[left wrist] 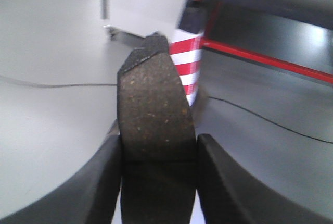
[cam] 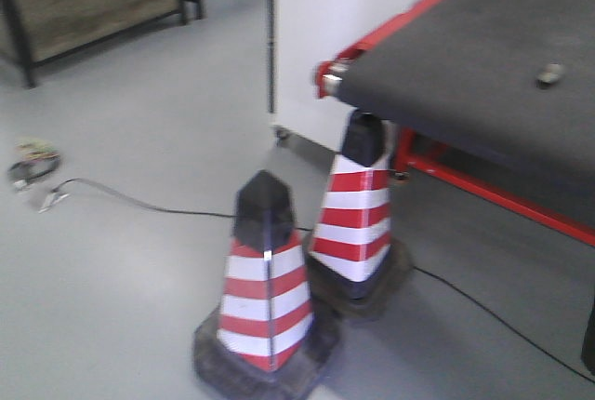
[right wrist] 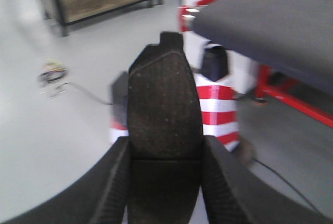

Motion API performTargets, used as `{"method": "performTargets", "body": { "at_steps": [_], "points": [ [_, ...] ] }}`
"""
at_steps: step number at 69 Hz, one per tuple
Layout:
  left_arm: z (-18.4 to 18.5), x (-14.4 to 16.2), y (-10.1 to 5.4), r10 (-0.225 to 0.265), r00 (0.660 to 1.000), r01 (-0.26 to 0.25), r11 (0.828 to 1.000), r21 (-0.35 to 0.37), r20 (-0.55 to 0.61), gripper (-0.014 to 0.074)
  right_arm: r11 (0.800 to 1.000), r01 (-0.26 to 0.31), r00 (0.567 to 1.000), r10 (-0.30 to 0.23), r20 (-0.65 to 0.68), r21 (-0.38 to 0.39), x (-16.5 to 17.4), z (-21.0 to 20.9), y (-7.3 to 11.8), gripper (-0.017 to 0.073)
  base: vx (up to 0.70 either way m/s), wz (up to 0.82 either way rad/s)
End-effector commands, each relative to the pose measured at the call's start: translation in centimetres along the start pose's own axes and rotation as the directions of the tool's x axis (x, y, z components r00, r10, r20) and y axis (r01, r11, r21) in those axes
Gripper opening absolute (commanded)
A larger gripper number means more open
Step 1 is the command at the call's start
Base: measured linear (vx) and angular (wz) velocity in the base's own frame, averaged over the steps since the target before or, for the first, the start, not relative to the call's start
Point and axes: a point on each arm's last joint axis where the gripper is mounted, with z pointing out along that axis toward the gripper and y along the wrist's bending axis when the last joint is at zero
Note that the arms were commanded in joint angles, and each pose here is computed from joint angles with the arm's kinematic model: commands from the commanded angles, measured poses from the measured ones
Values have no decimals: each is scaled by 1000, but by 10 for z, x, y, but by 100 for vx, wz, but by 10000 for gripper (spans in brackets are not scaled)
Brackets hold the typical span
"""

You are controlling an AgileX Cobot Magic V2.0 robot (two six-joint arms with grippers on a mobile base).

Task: Move and align brake pads A on conveyor
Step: 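Turn and approach the black belt conveyor with both pads held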

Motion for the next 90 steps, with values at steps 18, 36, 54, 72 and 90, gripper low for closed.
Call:
{"method": "performTargets", "body": {
  "at_steps": [18,36,54,72,90],
  "points": [
    [-4,-15,-3,-2,995,-1,1000,25,100,-6,1000,15,992,-15,126,8,-18,-4,0,-4,17,-82],
    [-4,-15,-3,-2,995,-1,1000,25,100,-6,1000,15,992,-15,126,8,-18,-4,0,-4,12,-85],
    [-4,-15,-3,-2,995,-1,1000,25,100,-6,1000,15,992,-15,126,8,-18,-4,0,-4,9,-66],
    [-4,-15,-3,-2,995,-1,1000,25,100,-6,1000,15,992,-15,126,8,-18,-4,0,-4,7,-26],
    [-4,-15,-3,-2,995,-1,1000,25,100,-6,1000,15,992,-15,126,8,-18,-4,0,-4,10,-13]
  ]
}}
